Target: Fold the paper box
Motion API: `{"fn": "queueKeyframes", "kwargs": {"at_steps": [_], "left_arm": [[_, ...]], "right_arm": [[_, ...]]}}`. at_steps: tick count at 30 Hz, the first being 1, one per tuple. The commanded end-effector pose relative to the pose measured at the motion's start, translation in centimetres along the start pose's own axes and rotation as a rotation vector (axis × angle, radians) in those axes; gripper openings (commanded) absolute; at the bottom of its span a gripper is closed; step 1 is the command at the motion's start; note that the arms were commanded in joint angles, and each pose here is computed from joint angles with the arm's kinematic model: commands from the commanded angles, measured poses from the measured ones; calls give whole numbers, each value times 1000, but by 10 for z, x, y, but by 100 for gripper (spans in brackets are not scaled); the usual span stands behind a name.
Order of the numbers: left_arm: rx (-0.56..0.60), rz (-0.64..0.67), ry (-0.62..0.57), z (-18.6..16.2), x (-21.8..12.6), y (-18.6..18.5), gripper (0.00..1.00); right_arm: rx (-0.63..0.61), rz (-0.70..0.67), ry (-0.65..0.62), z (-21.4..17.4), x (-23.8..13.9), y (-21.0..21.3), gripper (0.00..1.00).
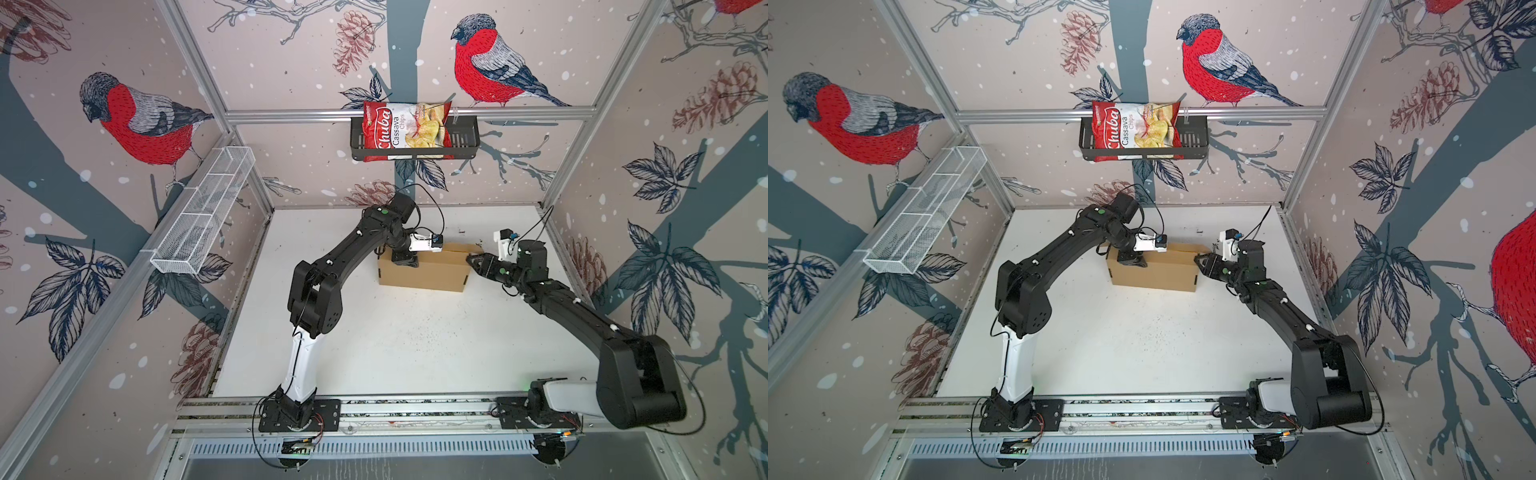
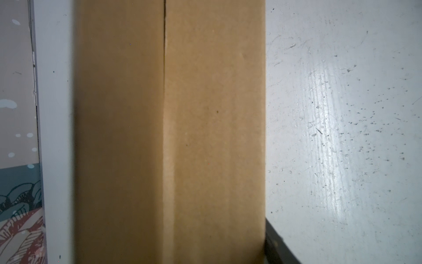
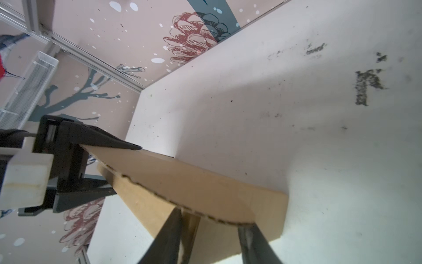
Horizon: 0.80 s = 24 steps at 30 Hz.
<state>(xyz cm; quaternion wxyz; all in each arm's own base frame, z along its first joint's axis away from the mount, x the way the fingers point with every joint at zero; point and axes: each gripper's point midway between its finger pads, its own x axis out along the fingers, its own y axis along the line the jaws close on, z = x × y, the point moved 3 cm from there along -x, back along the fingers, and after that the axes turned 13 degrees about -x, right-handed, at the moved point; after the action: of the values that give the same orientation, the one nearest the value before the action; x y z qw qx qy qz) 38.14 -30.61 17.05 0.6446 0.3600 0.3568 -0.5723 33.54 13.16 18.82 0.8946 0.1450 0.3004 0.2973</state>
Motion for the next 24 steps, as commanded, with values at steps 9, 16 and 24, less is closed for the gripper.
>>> {"fn": "queueKeyframes", "kwargs": {"at_steps": [9, 16, 24], "left_arm": [[-42, -95, 86, -27, 15, -14, 50], [-38, -98, 76, -26, 16, -12, 50], [-34, -93, 77, -26, 14, -12, 50]], "right_arm": [[-680, -320, 35, 50, -46, 16, 68], [-724, -323, 155, 49, -13, 16, 61], [-686, -300, 249, 44, 9, 15, 34]]}}
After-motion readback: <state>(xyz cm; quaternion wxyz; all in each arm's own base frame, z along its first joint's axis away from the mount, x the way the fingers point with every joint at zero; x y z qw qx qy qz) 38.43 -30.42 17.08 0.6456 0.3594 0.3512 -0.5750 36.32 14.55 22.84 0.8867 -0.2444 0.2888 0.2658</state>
